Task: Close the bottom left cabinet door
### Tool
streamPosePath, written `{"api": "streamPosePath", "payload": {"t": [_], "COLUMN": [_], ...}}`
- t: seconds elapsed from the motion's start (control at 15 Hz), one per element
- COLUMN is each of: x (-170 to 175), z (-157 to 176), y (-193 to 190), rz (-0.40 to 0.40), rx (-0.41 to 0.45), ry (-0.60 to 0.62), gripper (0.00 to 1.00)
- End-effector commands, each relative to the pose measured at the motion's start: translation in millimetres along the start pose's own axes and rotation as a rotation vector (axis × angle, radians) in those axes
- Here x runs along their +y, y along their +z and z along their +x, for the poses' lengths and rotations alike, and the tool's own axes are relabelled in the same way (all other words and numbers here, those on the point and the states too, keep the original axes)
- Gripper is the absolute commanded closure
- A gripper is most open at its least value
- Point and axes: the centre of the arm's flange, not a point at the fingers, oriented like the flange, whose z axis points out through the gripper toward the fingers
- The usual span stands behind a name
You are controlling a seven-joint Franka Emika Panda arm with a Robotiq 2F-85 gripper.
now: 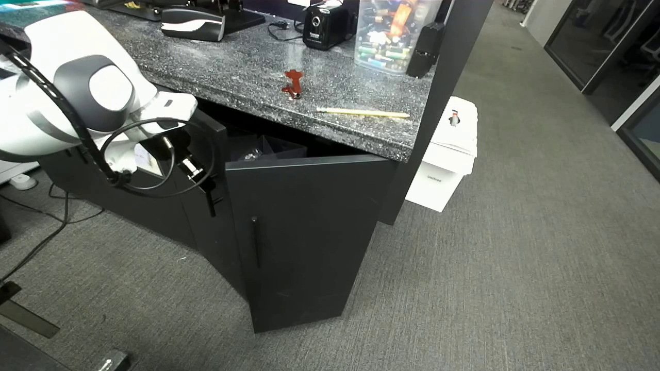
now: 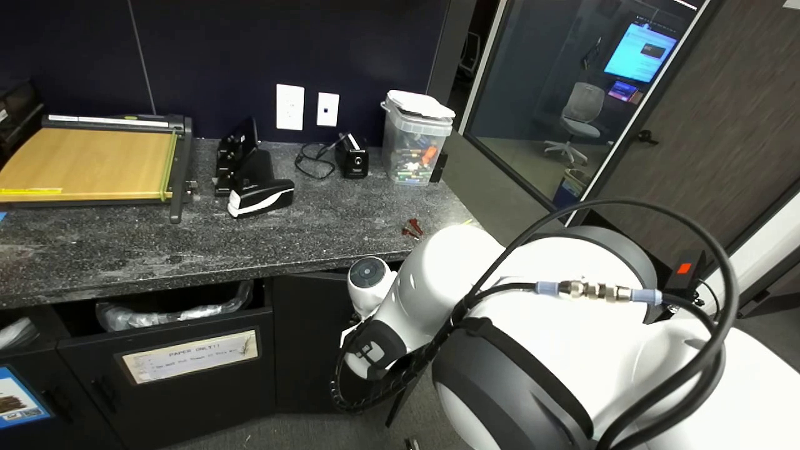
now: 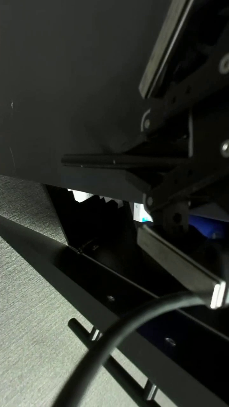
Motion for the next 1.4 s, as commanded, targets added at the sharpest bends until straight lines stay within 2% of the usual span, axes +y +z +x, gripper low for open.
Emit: {"api": "streamPosePath", "payload": {"t": [0.0, 0.33, 0.73, 0.8, 0.87, 1.0, 1.13, 1.33], "x": [-20.9, -42.2, -52.3, -50.9, -48.5, -42.9, -30.4, -16.8], "z": [54.9, 115.1, 133.7, 130.2, 124.6, 105.6, 74.4, 40.9], "y": [-3.5, -3.2, -4.2, -4.9, -7.3, -25.2, -58.3, -105.3], "rz": [-0.017, -0.019, -0.044, -0.050, -0.058, -0.097, -0.113, -0.143], "rx": [0.107, 0.193, 0.141, 0.125, 0.096, 0.002, -0.125, -0.261], "ry": [0.012, 0.011, 0.033, 0.038, 0.041, 0.009, -0.025, -0.073], "gripper": [0.95, 0.95, 0.95, 0.56, 0.54, 0.42, 0.27, 0.06]}}
